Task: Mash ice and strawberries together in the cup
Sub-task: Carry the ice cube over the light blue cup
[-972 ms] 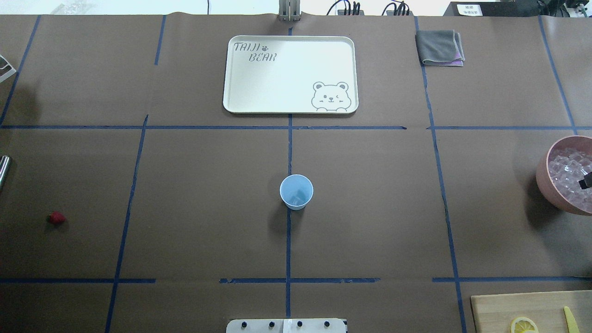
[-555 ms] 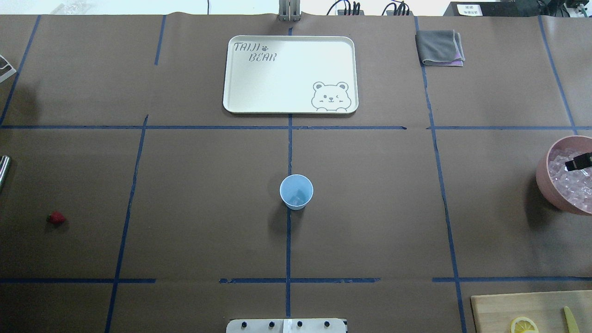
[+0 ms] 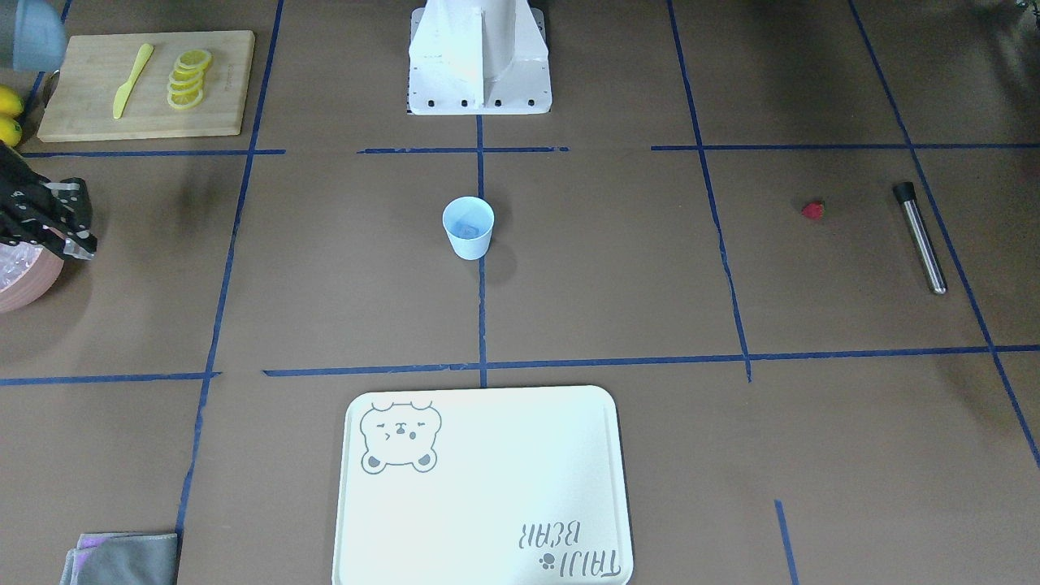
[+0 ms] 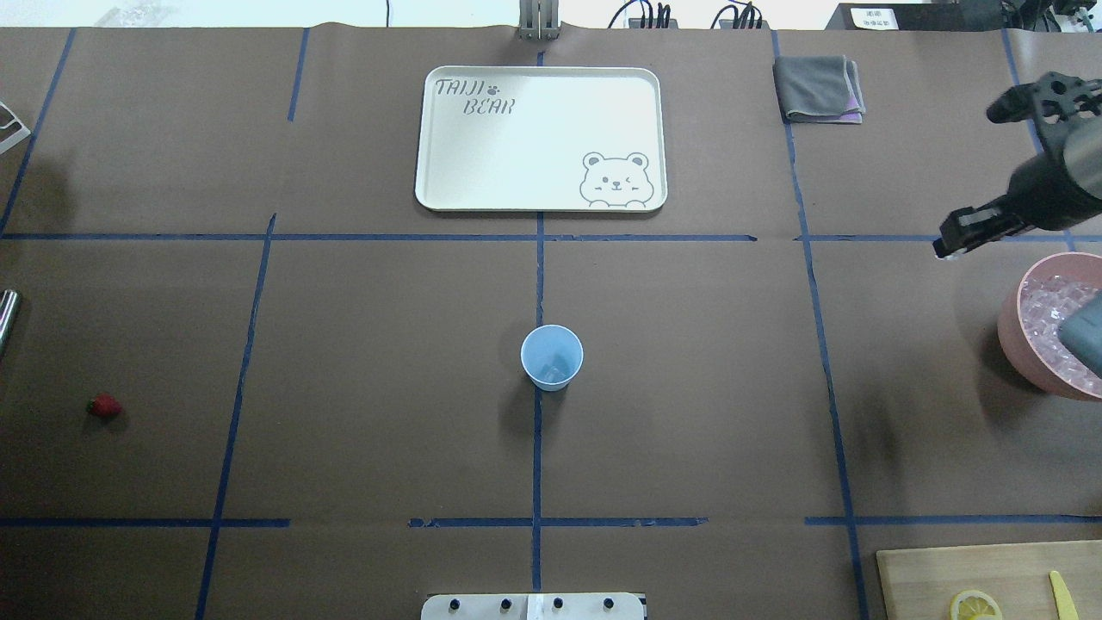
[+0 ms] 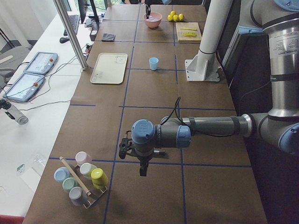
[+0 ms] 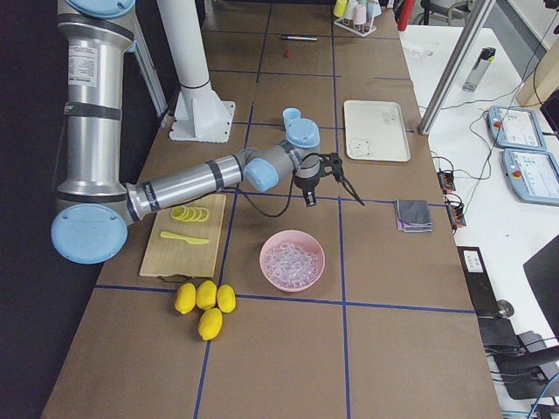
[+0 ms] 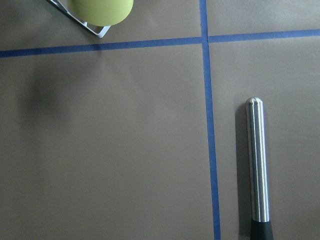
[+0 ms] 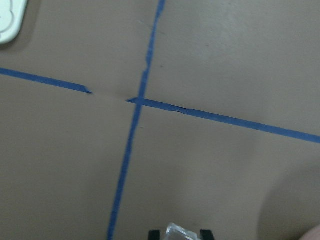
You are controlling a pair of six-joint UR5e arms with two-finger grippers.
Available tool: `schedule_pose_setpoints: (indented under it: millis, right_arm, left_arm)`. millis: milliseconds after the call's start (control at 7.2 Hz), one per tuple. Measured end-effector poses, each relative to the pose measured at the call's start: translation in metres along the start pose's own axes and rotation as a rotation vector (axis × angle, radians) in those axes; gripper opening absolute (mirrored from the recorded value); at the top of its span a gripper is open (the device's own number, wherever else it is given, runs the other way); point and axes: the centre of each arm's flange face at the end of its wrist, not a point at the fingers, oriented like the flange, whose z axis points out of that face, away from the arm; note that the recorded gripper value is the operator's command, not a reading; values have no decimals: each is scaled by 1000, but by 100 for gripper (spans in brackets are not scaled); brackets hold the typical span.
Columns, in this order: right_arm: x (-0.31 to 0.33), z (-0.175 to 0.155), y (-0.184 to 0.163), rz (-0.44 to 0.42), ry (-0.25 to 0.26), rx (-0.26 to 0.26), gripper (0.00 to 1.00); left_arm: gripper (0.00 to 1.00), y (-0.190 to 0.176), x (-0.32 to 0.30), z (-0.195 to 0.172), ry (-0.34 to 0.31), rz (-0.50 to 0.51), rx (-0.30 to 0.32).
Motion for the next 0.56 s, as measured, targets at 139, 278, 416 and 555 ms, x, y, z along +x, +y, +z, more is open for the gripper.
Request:
schedule_pose_setpoints:
  millis: [139,278,416,555]
  right_arm:
    - [-51,-7,-20,2,-2,-28,0]
    - [-103,-8,-30,27,-7,-41,0]
    - [-155,-1,-31,59,-6,-40,0]
    - [-208,9,-30,97,-4,-31,0]
  left_arm:
    - [100,0,0,0,0,0,0]
    - [100,0,0,0,0,1,-1]
    - [100,0,0,0,0,1,-1]
    - [100,0,0,0,0,2,0]
